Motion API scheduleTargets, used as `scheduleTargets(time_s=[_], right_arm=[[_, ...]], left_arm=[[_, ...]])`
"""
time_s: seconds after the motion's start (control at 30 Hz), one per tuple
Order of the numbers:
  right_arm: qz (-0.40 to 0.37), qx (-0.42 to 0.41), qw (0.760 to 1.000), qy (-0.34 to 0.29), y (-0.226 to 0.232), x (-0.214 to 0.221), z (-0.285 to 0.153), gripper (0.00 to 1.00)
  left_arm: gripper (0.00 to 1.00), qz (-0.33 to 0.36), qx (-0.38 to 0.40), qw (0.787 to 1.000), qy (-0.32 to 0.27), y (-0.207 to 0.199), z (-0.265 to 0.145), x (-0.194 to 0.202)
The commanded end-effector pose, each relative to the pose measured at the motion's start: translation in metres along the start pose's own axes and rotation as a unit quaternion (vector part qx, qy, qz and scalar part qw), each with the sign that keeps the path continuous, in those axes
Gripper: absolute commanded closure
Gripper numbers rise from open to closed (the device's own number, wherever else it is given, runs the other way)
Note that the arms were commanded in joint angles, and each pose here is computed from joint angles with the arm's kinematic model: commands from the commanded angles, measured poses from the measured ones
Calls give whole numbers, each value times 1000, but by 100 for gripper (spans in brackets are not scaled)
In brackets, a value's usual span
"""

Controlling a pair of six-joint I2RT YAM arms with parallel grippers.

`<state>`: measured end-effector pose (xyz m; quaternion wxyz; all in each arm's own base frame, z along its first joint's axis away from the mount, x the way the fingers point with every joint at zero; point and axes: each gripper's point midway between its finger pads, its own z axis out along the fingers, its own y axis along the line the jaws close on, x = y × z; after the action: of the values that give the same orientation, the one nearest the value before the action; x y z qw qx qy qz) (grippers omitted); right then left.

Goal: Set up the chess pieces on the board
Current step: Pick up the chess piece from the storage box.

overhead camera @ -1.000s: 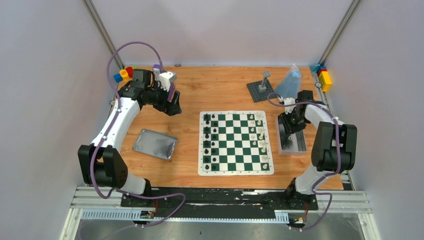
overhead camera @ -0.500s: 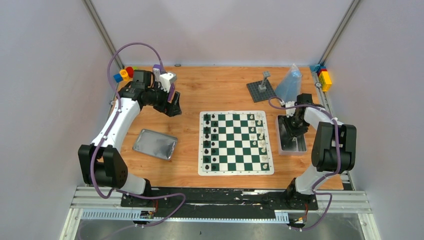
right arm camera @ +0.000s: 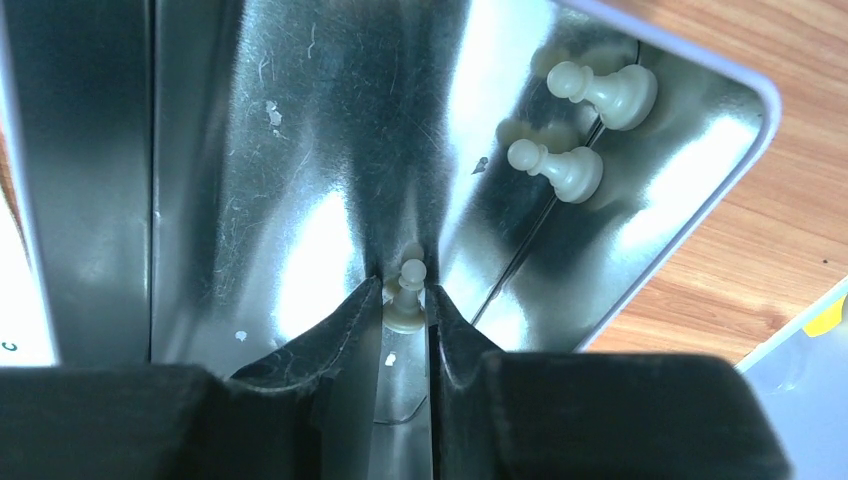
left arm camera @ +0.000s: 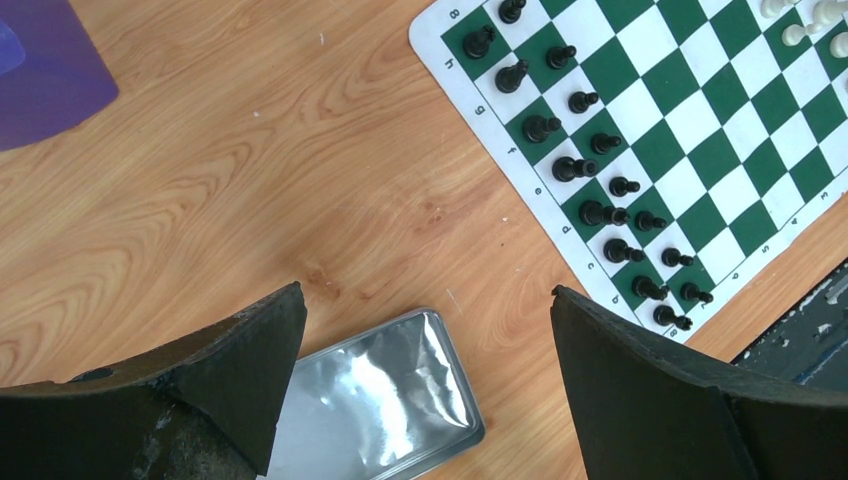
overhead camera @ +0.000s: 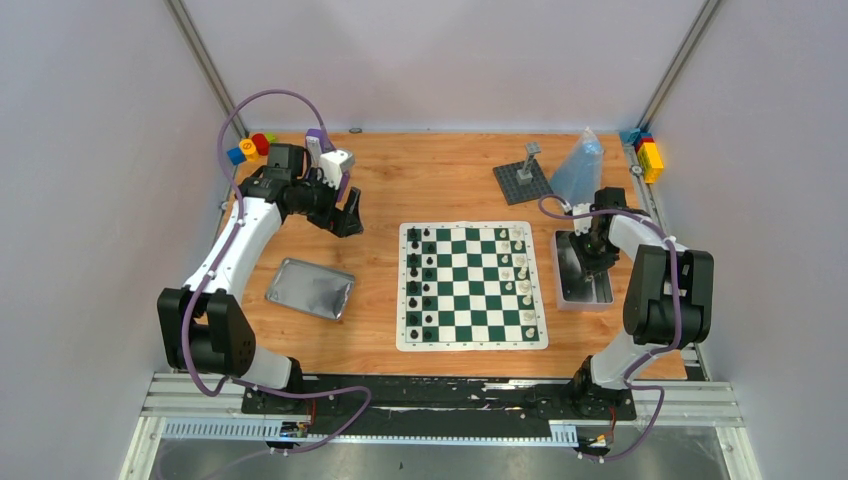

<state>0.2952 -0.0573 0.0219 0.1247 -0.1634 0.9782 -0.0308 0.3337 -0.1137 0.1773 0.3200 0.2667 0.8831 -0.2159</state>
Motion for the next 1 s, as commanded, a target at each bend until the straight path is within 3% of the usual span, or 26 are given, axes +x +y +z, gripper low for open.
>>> scheduleTargets(time_s=[0.0,0.37,0.67,0.8,0.97], right_arm=[[0,11,1000,-6,-7,-6,-2,82],[-4,-6,998,-64,-4,-31,-21,100],[-23,-60,985,-158,14,-63,-55,100],[-58,-115,964,-232,39,-83,-86,100],[-135,-217,910,-326,94,-107,-127,100]], left_arm=[[0,24,2,999,-26,-2,-8,-10],[0,22,1,999,-28,-2,-9,-15],[0,27,1,999,-34,-3,-11,-19],[0,29,7,999,-41,-5,-12,-23],[0,29,18,998,-53,-9,-15,-33]])
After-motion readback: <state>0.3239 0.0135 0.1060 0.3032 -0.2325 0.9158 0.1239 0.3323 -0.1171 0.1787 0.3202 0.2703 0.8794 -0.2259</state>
